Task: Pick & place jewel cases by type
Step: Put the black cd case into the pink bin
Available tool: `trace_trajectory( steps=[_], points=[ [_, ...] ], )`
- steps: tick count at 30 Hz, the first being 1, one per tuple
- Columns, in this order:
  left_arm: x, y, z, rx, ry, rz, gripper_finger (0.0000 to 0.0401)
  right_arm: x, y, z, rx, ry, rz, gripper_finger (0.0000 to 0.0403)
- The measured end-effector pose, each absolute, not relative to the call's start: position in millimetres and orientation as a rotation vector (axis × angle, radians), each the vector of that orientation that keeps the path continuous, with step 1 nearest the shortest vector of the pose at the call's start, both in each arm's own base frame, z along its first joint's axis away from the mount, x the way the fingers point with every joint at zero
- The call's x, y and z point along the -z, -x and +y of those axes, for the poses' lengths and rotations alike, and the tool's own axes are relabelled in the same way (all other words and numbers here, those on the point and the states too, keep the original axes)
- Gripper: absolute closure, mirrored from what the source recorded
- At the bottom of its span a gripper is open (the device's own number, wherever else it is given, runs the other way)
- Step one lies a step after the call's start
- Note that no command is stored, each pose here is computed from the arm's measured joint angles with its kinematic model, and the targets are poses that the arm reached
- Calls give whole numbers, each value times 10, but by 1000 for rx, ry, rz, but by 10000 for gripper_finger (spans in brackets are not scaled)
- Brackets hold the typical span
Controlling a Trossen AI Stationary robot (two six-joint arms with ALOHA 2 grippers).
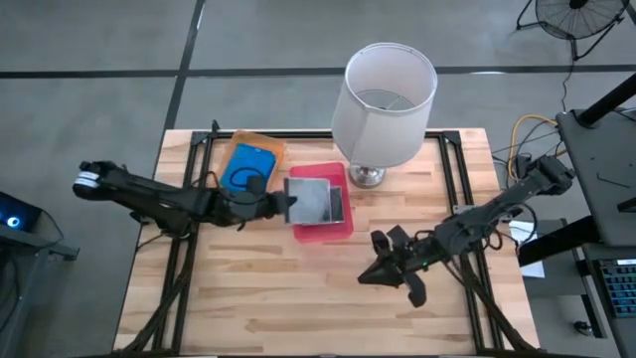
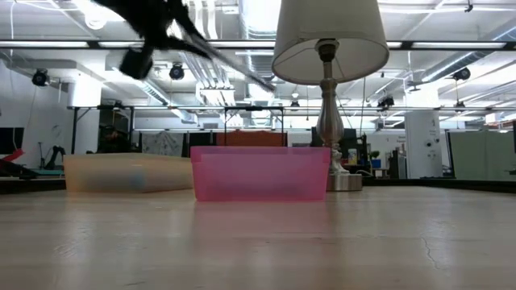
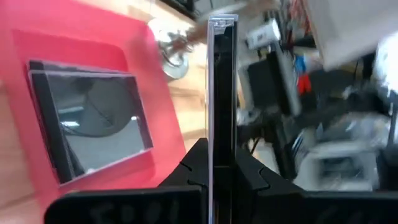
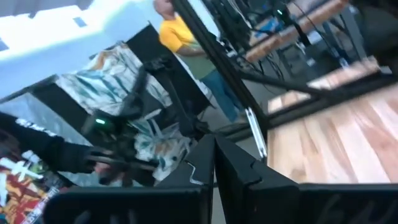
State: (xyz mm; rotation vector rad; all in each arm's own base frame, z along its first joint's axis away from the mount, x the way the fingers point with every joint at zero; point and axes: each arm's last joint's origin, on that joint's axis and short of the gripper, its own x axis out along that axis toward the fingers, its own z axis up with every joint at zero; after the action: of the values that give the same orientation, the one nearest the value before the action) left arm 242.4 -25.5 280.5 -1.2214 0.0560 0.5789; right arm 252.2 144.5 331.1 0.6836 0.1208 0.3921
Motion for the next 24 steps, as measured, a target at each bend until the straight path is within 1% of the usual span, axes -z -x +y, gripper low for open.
trace_trajectory(
  steps=[4, 8, 10, 14, 16, 20, 24],
  points=[
    [-2528, -2453, -154, -572, 1316, -16, 398, -3454, -2517, 1477, -400, -618, 109, 394],
    [-2407, -2494, -56, -613, 1359, -40, 398, -3503, -2521, 1465, -272, -610, 162, 394],
    [-2348, -2541, -19, -643, 1371, -18, 398, -3515, -2515, 1457, -206, -604, 199, 394],
    [-2361, -2725, 16, -658, 1365, 78, 398, -3562, -2497, 1440, -137, -594, 260, 394],
    [-2367, -2834, 33, -702, 1344, 141, 398, -3580, -2488, 1434, -127, -584, 285, 394],
    [-2354, -3008, 44, -817, 1275, 288, 398, -3623, -2485, 1428, -117, -581, 283, 394],
    [-2333, -3152, 54, -855, 1226, 361, 398, -3627, -2485, 1422, -102, -563, 275, 394]
  ],
)
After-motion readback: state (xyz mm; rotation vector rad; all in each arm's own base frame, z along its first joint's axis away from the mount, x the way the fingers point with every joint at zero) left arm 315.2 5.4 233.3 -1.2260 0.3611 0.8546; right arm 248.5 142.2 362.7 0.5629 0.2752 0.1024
